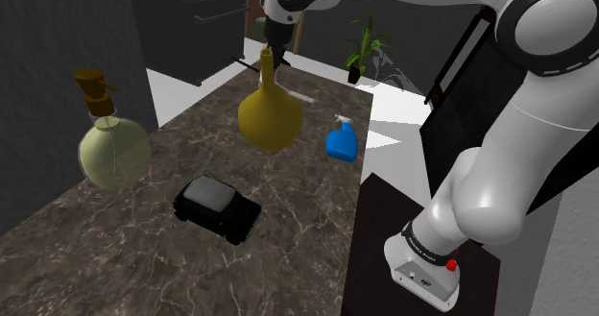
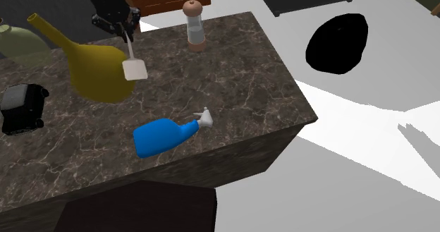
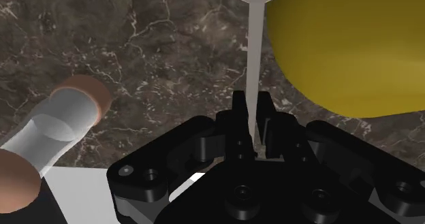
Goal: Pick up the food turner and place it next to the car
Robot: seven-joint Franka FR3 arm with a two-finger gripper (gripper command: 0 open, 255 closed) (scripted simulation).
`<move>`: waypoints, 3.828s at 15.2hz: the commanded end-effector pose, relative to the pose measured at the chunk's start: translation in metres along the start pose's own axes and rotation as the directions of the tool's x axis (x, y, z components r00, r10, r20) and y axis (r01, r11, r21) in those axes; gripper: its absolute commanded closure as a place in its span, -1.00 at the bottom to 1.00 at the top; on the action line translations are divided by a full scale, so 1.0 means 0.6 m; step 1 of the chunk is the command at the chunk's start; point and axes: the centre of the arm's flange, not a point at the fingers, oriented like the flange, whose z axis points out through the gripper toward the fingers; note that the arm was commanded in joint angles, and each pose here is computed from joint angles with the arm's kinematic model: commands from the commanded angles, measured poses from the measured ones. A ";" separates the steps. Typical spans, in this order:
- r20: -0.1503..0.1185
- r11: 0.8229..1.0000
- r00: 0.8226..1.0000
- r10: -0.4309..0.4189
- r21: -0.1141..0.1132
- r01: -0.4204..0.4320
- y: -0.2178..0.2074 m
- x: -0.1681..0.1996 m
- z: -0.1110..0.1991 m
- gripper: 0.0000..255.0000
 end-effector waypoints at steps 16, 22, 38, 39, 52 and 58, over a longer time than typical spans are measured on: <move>0.000 1.000 1.000 0.001 0.000 -0.001 -0.267 0.159 0.038 1.00; 0.000 1.000 1.000 0.001 0.000 -0.001 -0.267 0.155 0.091 1.00; 0.000 1.000 1.000 0.001 0.000 -0.001 -0.267 0.146 0.231 1.00; 0.000 1.000 1.000 0.001 0.000 -0.001 -0.267 0.145 0.243 1.00; 0.000 1.000 1.000 0.001 0.000 -0.001 -0.268 0.147 0.243 -1.00; 0.000 1.000 1.000 0.001 0.000 -0.001 -0.267 0.145 0.159 -1.00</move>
